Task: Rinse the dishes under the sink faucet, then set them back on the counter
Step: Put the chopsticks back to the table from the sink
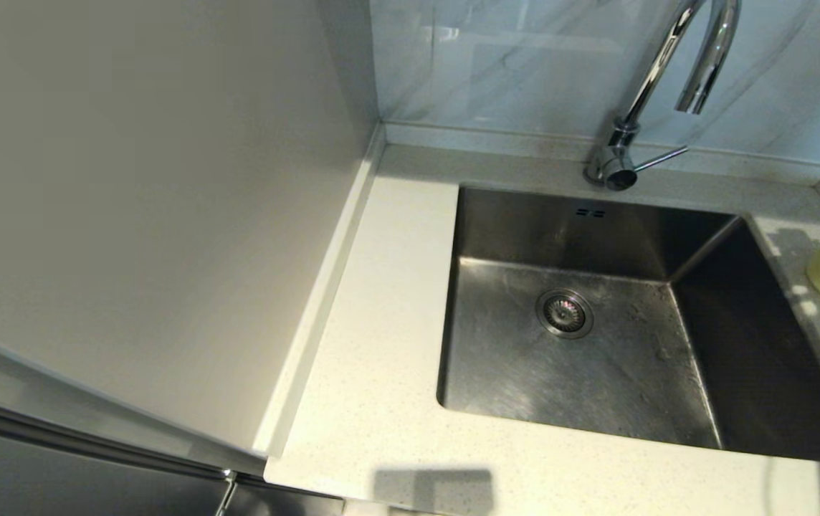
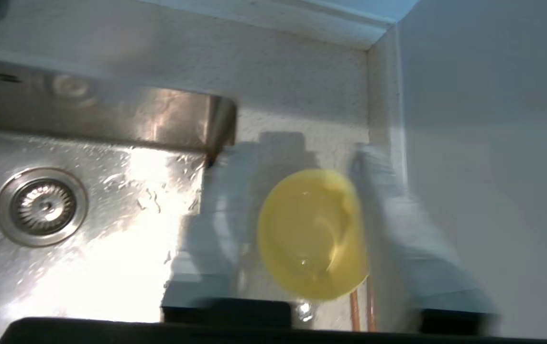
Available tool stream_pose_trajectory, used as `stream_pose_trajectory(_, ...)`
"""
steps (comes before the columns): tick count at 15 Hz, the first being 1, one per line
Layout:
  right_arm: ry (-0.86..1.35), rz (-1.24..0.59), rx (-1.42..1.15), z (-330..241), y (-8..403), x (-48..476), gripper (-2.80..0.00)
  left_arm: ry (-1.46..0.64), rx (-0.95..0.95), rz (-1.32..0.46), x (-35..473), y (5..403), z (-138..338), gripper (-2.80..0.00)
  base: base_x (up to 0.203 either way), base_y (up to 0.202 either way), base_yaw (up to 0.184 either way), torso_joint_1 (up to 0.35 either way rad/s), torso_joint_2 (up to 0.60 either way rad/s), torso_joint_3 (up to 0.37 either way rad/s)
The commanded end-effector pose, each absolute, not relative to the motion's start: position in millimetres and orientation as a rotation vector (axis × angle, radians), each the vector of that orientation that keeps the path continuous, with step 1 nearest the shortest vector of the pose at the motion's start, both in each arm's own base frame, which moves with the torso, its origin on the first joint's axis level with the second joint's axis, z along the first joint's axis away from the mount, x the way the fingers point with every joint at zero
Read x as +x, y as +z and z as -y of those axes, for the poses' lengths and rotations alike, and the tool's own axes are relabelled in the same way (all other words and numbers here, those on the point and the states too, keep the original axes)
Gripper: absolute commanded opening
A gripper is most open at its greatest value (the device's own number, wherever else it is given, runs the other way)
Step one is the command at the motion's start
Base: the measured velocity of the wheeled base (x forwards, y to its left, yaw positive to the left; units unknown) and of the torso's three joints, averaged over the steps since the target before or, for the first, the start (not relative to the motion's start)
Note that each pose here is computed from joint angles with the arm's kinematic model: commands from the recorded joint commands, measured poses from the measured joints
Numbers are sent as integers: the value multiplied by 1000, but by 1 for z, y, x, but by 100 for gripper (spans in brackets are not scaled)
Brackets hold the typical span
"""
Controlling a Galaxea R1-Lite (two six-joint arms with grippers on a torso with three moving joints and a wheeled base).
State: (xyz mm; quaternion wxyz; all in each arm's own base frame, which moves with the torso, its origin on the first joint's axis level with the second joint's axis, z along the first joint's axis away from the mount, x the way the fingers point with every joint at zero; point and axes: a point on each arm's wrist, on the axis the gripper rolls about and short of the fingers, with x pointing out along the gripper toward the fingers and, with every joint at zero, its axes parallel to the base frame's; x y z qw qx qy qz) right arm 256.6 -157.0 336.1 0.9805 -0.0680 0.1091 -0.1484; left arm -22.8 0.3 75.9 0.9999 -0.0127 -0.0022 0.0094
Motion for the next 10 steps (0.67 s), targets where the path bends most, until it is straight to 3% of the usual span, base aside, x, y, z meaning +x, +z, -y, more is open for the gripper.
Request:
stream_pose_trajectory(1,-297,-194,-143,144,346,239,-280,20,-26,8,-23,76,0,-280,0,0,0,0,0,0)
stream_pose_trajectory(7,-242,-313,31,91,350,175,-280,20,-26,8,-23,76,0,-280,0,0,0,0,0,0)
stream_pose_trajectory(10,-207,-399,71,62,315,129,-280,20,-26,8,-23,76,0,-280,0,0,0,0,0,0)
